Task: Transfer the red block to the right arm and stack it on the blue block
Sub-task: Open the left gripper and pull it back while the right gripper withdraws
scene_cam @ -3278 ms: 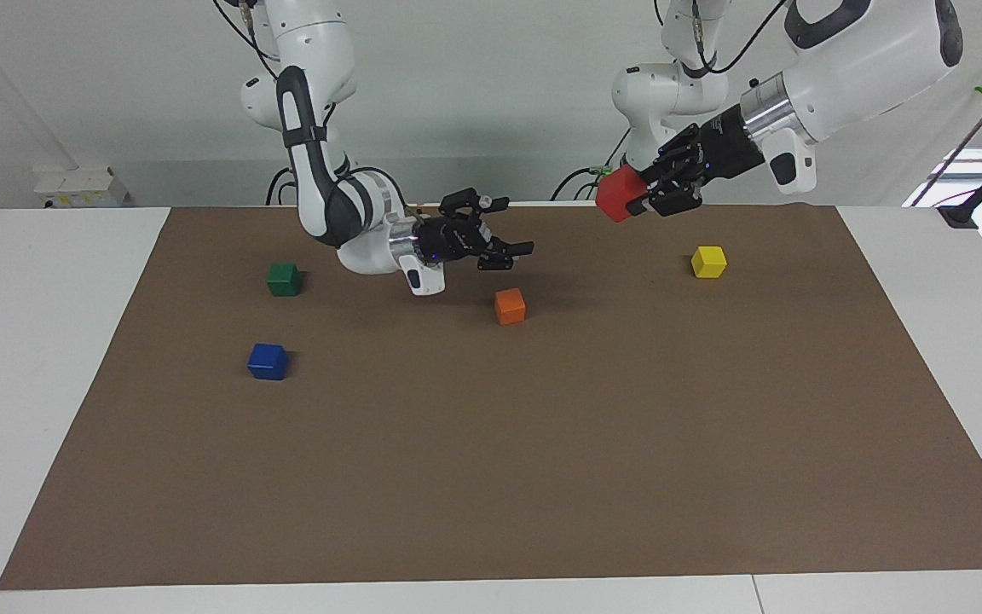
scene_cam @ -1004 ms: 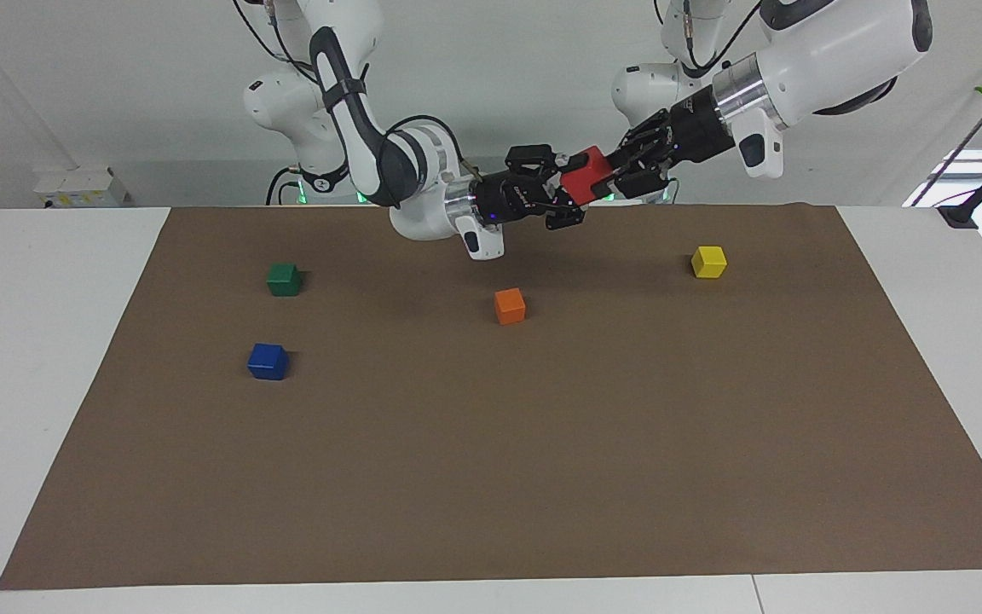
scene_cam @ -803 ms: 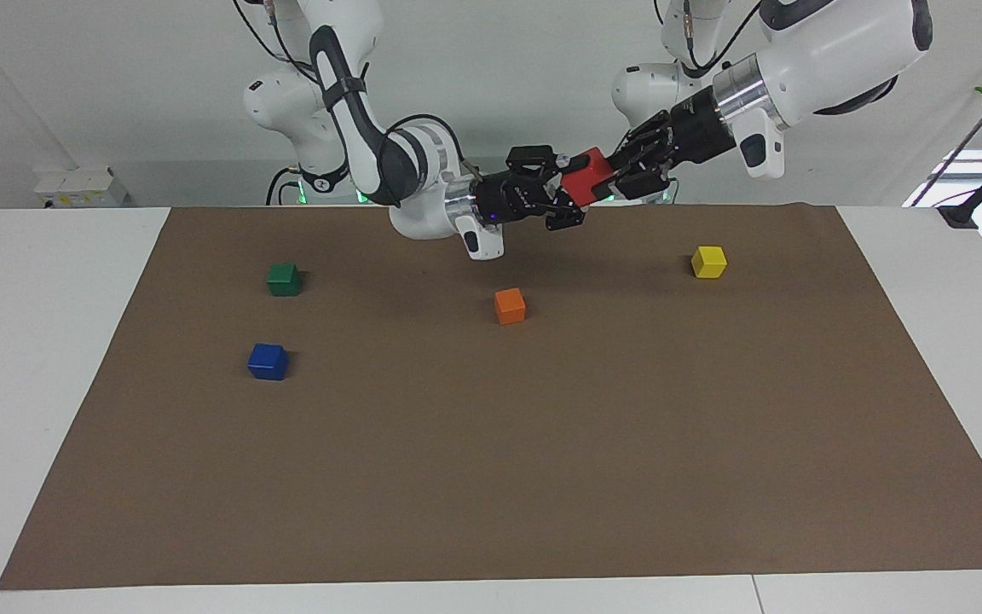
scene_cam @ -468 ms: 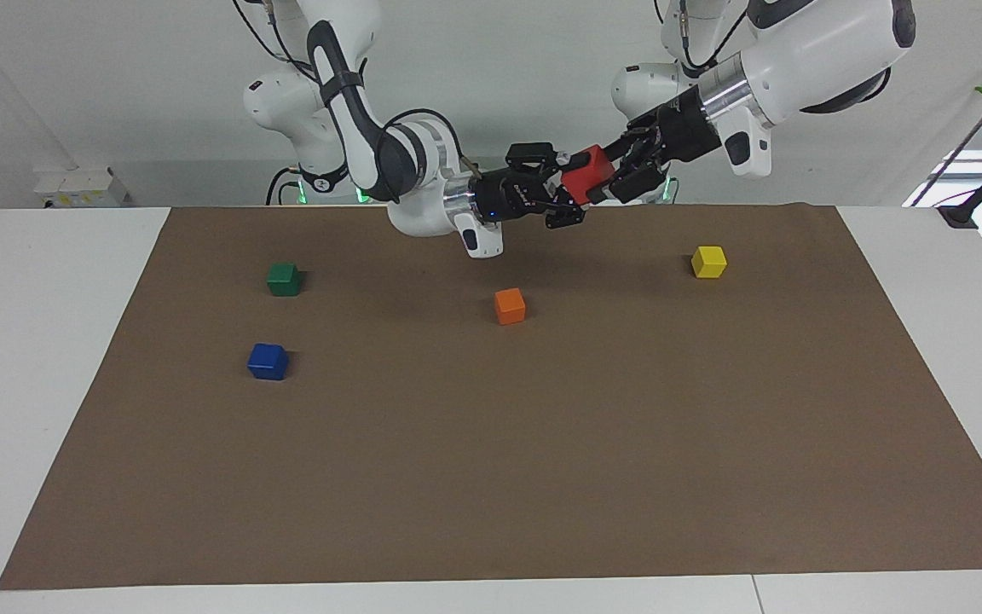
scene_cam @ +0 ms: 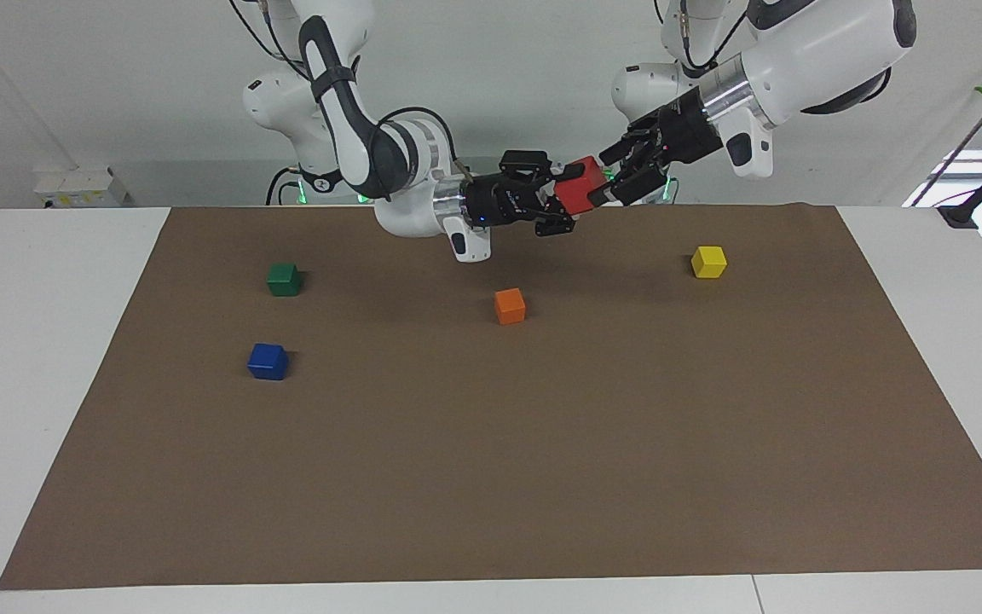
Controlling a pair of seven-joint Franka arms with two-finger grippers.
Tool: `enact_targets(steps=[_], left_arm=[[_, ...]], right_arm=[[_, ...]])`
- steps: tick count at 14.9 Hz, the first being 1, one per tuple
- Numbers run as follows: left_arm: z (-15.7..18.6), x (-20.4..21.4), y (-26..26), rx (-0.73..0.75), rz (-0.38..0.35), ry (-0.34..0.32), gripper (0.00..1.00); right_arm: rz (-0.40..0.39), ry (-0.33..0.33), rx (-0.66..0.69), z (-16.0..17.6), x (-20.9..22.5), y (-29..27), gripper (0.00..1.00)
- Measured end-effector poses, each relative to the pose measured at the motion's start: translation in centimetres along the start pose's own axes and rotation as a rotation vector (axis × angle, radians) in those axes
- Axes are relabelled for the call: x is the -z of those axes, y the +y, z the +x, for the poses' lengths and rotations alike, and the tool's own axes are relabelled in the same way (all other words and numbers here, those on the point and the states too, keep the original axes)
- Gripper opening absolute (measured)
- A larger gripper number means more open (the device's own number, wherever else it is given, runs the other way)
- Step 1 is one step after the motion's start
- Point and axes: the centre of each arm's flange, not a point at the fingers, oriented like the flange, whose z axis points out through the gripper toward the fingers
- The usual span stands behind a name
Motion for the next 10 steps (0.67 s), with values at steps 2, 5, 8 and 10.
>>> enact_targets(steps=[2, 5, 8, 10], left_arm=[[0.0, 0.1, 0.1, 0.000, -0.005, 0.001, 1.00], [0.1, 0.2, -0.1, 0.001, -0.002, 0.006, 1.00], [1.8, 0.4, -0.3, -0.022, 0.017, 0.164, 1.00], [3.9, 0.3, -0.6, -0.106, 0.042, 0.309, 1.00]], right_arm=[[-0.061, 0.031, 0.000, 1.0, 0.9, -1.4, 0.58], [-0.137, 0.077, 0.021, 3.7, 3.1, -4.1, 0.55], [-0.212, 0.064, 0.038, 4.3, 4.1, -5.6, 0.55], [-0.224, 0.060, 0.042, 4.2, 4.2, -5.6, 0.55]])
